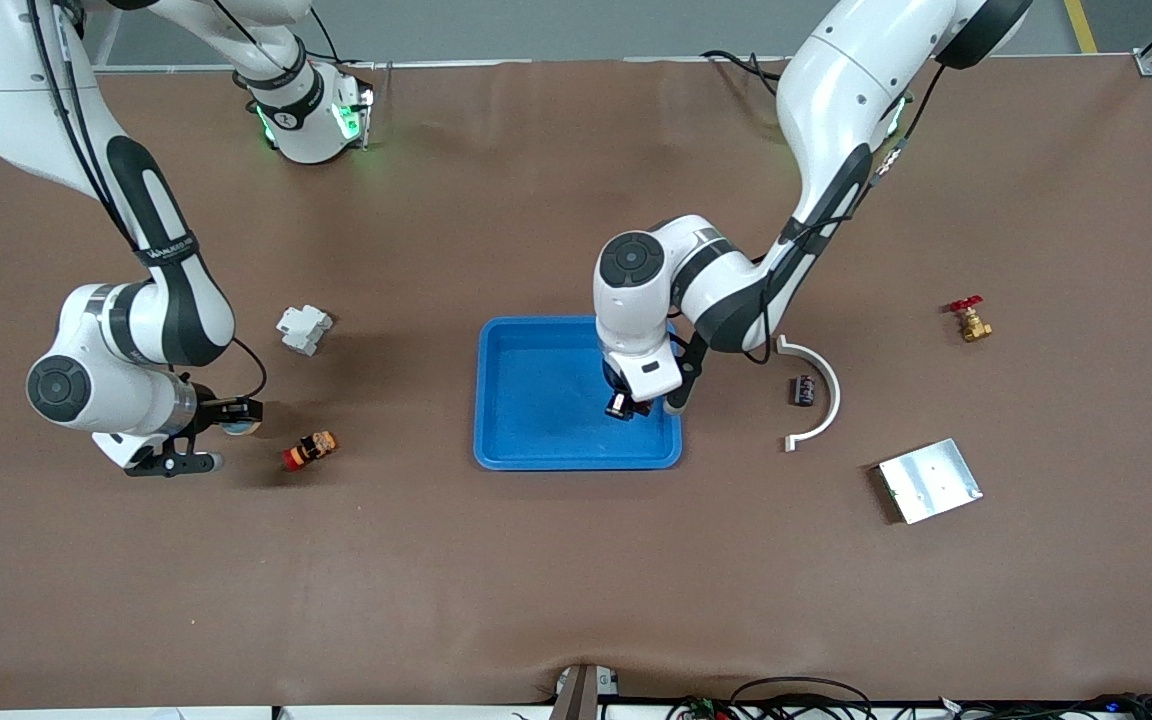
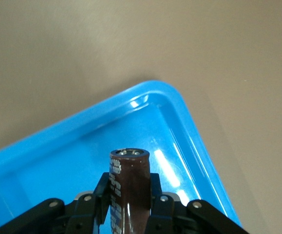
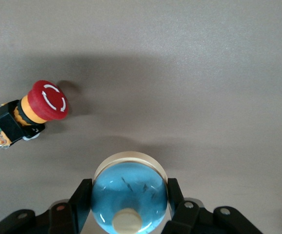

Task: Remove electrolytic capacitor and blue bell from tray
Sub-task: 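Set the bell down with the right gripper while the left gripper carries the capacitor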

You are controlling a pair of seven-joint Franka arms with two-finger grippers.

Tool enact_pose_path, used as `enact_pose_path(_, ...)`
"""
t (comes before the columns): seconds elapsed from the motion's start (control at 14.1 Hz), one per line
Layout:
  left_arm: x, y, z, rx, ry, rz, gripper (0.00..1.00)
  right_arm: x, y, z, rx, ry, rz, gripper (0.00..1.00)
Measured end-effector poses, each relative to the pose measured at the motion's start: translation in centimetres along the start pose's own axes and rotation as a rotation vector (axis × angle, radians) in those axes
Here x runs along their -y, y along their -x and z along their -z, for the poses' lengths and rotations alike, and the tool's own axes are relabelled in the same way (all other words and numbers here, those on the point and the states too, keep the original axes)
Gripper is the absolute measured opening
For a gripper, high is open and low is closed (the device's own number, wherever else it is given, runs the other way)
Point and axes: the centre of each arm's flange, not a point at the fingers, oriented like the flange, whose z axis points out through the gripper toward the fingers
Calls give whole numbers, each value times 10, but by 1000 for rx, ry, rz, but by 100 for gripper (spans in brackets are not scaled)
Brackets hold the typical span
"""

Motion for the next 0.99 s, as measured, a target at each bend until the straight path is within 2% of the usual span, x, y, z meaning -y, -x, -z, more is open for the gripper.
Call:
enact_pose_path(0.35, -3, -9, 2, 6, -7, -217, 36, -2, 0, -21, 17, -1, -3, 67)
enact_pose_path(0.64, -10, -45, 2, 5, -6, -367, 36, -2, 0, -28, 24, -2, -4, 67)
enact_pose_path(0.92, -18, -104, 7, 36, 5, -579, 36, -3, -2, -18, 11, -1, -8, 99)
enact_pose_path(0.99, -19, -114, 11, 35, 11, -618, 36, -3, -3, -8, 4, 0, -8, 99)
